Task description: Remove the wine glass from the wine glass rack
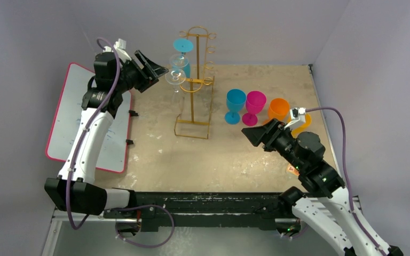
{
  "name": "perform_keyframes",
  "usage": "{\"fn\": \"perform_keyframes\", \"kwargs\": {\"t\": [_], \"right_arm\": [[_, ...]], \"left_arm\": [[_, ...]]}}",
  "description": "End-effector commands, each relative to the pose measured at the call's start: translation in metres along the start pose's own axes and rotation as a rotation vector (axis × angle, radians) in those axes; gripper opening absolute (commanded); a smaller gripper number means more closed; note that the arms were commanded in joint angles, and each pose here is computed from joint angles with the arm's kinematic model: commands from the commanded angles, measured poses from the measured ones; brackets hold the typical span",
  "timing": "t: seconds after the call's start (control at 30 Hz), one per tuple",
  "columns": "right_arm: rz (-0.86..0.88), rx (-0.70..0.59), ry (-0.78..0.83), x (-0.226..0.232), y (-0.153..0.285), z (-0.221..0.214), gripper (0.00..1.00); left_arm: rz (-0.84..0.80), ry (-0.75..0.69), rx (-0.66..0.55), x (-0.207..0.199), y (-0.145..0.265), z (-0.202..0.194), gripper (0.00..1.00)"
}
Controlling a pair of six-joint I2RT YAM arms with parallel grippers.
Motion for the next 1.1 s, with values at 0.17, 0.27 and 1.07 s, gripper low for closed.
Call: {"fn": "perform_keyframes", "kwargs": {"t": [0.17, 0.27, 1.07], "right_arm": [[-0.018, -0.114, -0.064, 0.002, 0.011, 0.016, 0.78], [-0.006, -0.130, -0.076, 0.002, 0.014, 0.016, 0.76], [-0.025, -0.098, -0.094, -0.003, 0.006, 0.009, 0.75]], "left_arm": [[-0.017, -0.104, -0.011, -0.017, -0.009, -0.010, 0.52], [-0.013, -0.119, -0.050, -0.018, -0.011, -0.011, 0.45], [0.111, -0.273, -0.025, -0.015, -0.015, -0.015, 0.01]]}}
Point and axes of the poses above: each gripper's point midway between its finger pads, its own y axis back along the fingers, its own x axis along the line the jaws close on, z = x × y, the point moved 6 cm from there along y, back along the fingers, and after that the axes turned 9 degrees about y, right-handed, at the moved point
